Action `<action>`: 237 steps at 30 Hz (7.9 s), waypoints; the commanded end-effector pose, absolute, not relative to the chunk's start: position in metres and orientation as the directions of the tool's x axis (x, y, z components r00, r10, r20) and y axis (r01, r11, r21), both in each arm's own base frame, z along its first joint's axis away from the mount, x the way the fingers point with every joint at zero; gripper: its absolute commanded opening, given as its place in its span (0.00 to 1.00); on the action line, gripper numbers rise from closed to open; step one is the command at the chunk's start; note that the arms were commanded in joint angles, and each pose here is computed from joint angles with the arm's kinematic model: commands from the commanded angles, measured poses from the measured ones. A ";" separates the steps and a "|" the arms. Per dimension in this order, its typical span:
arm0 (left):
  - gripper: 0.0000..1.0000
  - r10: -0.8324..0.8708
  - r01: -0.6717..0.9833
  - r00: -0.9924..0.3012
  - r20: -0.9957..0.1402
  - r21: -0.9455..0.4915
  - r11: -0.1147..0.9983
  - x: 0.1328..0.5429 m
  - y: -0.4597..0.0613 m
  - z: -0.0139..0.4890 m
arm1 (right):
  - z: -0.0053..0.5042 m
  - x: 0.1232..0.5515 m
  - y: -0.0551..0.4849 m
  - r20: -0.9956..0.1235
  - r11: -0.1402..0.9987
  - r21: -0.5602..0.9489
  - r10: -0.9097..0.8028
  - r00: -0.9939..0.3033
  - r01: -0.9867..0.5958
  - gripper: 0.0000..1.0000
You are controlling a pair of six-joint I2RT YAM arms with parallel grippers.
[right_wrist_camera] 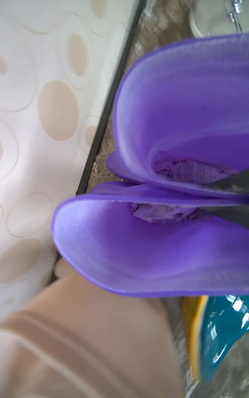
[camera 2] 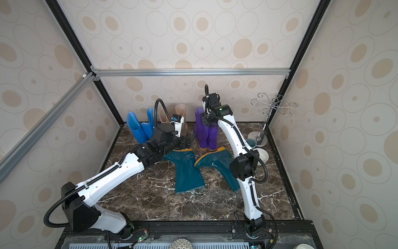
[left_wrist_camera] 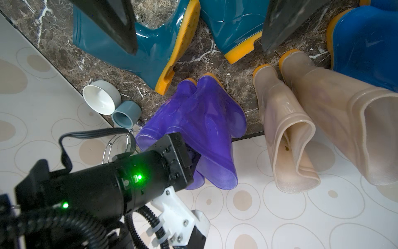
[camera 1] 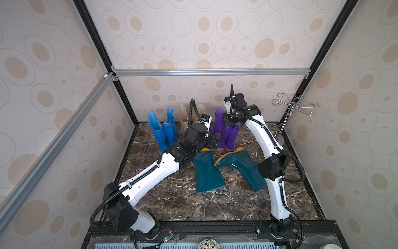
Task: Match and arrange rain boots in pairs
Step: Adjust a pair of rain boots at the center of the board, then adjust the rain boot at the center of the board.
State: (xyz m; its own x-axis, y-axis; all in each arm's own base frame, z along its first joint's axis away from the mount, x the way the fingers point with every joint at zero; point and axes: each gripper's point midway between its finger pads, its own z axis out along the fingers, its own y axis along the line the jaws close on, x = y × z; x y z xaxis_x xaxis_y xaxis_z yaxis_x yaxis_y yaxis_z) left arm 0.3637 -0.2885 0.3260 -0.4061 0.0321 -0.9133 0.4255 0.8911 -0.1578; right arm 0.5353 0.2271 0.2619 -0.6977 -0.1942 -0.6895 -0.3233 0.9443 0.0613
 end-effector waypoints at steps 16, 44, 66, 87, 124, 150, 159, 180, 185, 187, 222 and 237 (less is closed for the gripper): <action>0.89 0.003 0.390 -0.379 -0.926 -0.156 0.907 0.355 -0.273 0.340 | 0.318 0.574 0.275 -0.843 0.917 0.260 0.063 -0.534 -0.301 0.00; 0.90 0.046 0.400 -0.362 -0.931 -0.111 0.910 0.342 -0.259 0.340 | 0.400 0.490 0.216 -0.877 0.955 0.037 -0.109 -0.468 -0.293 0.83; 0.90 0.057 0.500 -0.380 -0.923 -0.153 0.852 0.329 -0.275 0.318 | 0.209 0.246 0.088 -0.488 0.995 0.092 0.087 -0.868 0.048 0.81; 0.89 0.061 0.527 -0.422 -0.905 -0.190 0.828 0.336 -0.298 0.292 | 0.065 0.201 0.076 -0.305 0.899 0.291 0.411 -0.859 0.327 0.86; 0.90 0.408 0.804 0.257 -0.876 0.428 0.414 0.267 -0.414 0.263 | 0.227 0.249 0.128 -0.403 0.885 0.465 0.228 -0.886 0.017 0.00; 0.76 0.151 0.903 0.194 -0.969 0.237 0.358 0.287 -0.480 0.195 | 0.243 0.264 0.144 -0.367 0.891 0.440 0.070 -0.928 -0.107 0.04; 0.90 0.205 0.872 0.217 -0.954 0.284 0.398 0.291 -0.463 0.184 | 0.242 0.263 0.147 -0.353 0.875 0.471 0.066 -0.933 -0.116 0.05; 0.41 0.072 0.967 0.177 -0.982 0.187 0.171 0.278 -0.505 0.184 | 0.281 0.263 0.129 -0.505 0.902 0.378 0.009 -0.863 -0.211 0.62; 0.18 0.050 0.973 0.164 -0.985 0.170 0.154 0.277 -0.510 0.192 | 0.304 0.262 0.115 -0.584 0.926 0.280 -0.045 -0.810 -0.253 0.68; 0.12 0.042 0.975 0.160 -0.986 0.165 0.148 0.277 -0.511 0.196 | 0.308 0.260 0.111 -0.599 0.932 0.245 -0.073 -0.798 -0.269 0.69; 0.00 0.058 0.993 0.117 -0.991 0.119 0.022 0.275 -0.483 0.238 | 0.310 0.223 0.084 -0.440 0.378 -0.471 -0.884 -0.159 -0.797 0.97; 0.00 0.066 0.990 0.142 -0.988 0.143 0.011 0.265 -0.475 0.238 | 0.281 0.287 0.089 -0.431 0.383 -0.444 -0.884 -0.182 -0.810 0.99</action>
State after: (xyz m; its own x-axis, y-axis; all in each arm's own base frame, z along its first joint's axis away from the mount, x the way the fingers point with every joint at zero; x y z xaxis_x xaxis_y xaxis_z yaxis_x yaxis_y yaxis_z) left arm 0.2704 -0.4795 0.2041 0.0678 0.1285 -0.9894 0.9970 0.0281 0.0719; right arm 0.2818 0.0834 0.2804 -0.2083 -0.8876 -0.4109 -0.7953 0.3982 -0.4571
